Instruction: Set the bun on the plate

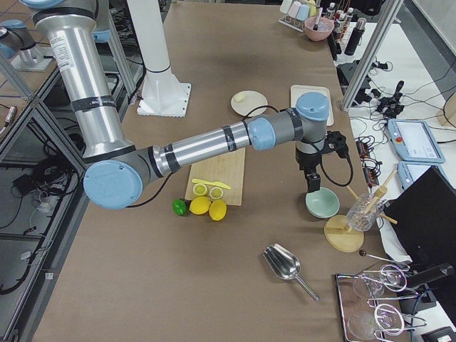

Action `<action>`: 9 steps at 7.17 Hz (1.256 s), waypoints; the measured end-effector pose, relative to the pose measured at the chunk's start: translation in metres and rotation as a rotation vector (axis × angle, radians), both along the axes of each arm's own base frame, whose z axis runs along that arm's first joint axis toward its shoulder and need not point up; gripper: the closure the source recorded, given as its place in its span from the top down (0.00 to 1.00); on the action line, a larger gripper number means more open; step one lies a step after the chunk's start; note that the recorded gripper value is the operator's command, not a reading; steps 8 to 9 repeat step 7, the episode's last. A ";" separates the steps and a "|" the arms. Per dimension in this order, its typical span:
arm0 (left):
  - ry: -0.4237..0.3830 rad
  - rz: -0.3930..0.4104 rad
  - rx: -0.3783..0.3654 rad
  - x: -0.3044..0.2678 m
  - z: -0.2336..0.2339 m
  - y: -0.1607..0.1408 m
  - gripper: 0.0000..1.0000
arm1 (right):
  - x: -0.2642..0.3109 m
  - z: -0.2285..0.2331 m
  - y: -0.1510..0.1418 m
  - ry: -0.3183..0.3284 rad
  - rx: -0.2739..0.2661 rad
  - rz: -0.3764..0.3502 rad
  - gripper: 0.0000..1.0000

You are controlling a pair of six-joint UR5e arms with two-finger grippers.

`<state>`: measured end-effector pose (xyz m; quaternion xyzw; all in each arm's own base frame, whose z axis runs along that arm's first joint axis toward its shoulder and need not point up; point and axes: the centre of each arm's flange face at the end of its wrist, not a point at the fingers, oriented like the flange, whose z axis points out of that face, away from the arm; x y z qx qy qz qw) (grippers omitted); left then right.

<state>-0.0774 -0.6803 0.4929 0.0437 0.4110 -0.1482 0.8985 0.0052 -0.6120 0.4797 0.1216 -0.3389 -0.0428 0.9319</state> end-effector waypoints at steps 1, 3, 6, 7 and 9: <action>0.001 -0.002 -0.001 0.000 -0.001 0.000 0.98 | 0.003 0.004 0.000 -0.002 -0.009 0.005 1.00; 0.001 -0.004 0.003 0.000 -0.003 -0.001 0.98 | 0.004 0.005 -0.001 -0.007 -0.031 0.028 1.00; 0.010 -0.031 -0.020 -0.002 -0.007 -0.002 0.98 | 0.004 0.001 -0.004 -0.016 -0.044 0.052 1.00; 0.022 -0.059 -0.044 -0.005 -0.008 -0.002 0.98 | 0.004 0.001 -0.005 -0.016 -0.045 0.054 1.00; 0.022 -0.059 -0.044 -0.005 -0.008 -0.002 0.98 | 0.004 0.001 -0.005 -0.016 -0.045 0.054 1.00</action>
